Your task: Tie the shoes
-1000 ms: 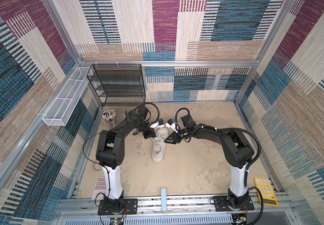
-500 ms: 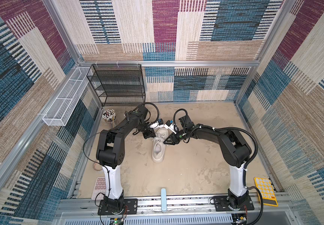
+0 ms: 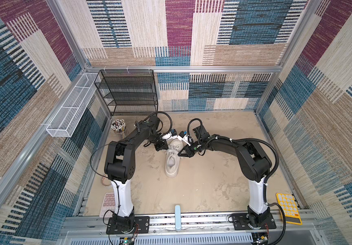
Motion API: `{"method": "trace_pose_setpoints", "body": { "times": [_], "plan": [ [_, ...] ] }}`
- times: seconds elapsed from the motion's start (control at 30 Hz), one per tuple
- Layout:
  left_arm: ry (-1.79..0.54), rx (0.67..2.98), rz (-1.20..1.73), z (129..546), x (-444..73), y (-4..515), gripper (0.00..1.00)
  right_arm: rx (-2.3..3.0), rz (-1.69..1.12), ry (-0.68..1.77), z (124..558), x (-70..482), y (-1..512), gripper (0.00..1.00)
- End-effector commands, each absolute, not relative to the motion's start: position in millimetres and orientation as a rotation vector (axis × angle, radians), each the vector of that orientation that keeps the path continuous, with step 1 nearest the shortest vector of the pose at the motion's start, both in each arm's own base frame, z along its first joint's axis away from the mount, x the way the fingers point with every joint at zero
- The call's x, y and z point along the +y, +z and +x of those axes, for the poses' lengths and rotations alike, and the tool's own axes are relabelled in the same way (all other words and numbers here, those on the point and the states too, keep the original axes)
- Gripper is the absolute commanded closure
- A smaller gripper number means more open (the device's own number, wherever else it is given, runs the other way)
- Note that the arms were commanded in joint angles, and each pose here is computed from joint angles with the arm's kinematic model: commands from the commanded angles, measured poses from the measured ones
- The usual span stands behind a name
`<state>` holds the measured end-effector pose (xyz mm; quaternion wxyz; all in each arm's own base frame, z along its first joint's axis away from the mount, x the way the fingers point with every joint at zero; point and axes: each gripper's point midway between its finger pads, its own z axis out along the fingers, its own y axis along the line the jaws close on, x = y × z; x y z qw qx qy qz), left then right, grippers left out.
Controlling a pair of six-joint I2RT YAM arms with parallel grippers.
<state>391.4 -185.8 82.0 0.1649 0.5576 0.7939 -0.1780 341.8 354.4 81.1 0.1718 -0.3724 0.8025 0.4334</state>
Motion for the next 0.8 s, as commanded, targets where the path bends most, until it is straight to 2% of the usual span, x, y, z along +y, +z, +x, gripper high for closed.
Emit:
{"method": "trace_pose_setpoints", "body": {
  "times": [0.0, 0.03, 0.17, 0.77],
  "plan": [
    [-0.534, 2.246, 1.584, 390, -190, 87, 1.00, 2.263, -1.071, 1.215, 344, 359, 81, 0.78],
    [-0.533, 2.246, 1.582, 390, -190, 87, 1.00, 2.263, -1.074, 1.209, 345, 360, 81, 0.79],
    [-0.530, 2.246, 1.586, 389, -189, 87, 1.00, 2.275, -1.071, 1.180, 346, 360, 79, 1.00],
    [-0.446, 2.265, 1.571, 395, -165, 87, 1.00, 2.317, -1.048, 1.063, 345, 341, 80, 1.00]
  ]
}}
